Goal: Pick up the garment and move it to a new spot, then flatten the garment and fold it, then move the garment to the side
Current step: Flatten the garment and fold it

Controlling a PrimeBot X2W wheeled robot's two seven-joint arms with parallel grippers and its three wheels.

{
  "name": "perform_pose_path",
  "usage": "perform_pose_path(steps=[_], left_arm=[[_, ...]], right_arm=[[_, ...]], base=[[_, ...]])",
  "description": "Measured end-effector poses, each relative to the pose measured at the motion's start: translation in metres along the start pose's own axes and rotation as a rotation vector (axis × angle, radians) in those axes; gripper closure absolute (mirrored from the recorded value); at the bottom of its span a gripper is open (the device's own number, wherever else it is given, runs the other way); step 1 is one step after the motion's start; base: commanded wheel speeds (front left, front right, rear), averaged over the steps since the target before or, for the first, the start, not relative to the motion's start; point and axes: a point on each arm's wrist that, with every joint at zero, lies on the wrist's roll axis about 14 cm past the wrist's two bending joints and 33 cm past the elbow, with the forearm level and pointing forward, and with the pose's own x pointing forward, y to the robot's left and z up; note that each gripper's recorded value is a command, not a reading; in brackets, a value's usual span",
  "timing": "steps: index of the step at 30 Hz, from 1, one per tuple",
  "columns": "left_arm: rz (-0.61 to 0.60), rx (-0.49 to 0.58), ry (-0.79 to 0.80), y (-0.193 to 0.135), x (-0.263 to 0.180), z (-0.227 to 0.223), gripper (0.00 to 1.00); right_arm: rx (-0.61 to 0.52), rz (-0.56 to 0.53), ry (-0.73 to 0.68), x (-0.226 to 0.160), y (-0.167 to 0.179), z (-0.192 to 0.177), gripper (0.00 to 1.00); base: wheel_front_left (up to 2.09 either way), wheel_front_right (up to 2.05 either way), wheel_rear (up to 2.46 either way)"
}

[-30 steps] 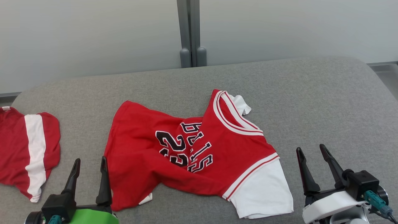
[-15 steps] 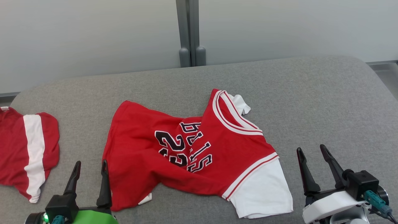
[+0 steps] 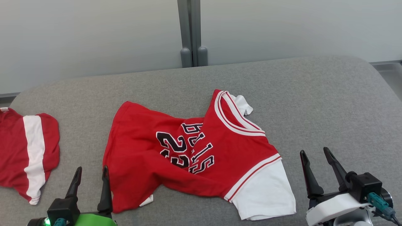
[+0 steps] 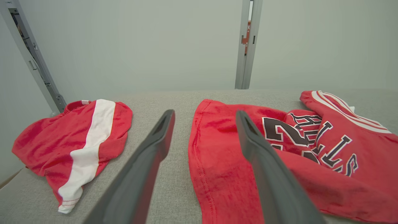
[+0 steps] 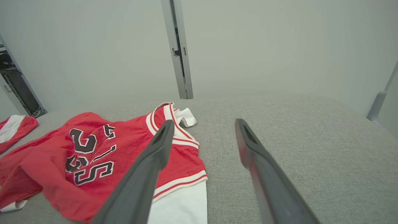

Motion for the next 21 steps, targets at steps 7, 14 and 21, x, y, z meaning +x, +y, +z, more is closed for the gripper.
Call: perform_pose_path(steps=[7, 14, 21], left_arm=[[0.0, -0.002, 0.099, 0.004, -0.001, -0.028, 0.0], [-0.012, -0.019, 0.252, 0.002, -0.012, -0.074, 0.0], [-0.021, -0.037, 0.378, -0.001, -0.023, -0.109, 0.0]], right_arm=[[-0.002, -0.001, 0.077, -0.003, -0.002, -0.022, 0.0], [0.002, -0.01, 0.21, -0.013, -0.008, -0.062, 0.0], [0.021, -0.006, 0.349, -0.027, -0.006, -0.105, 0.0]], base=[[0.0, 0.0, 0.0], [0.0, 0.0, 0.0], [0.0, 0.0, 0.0]])
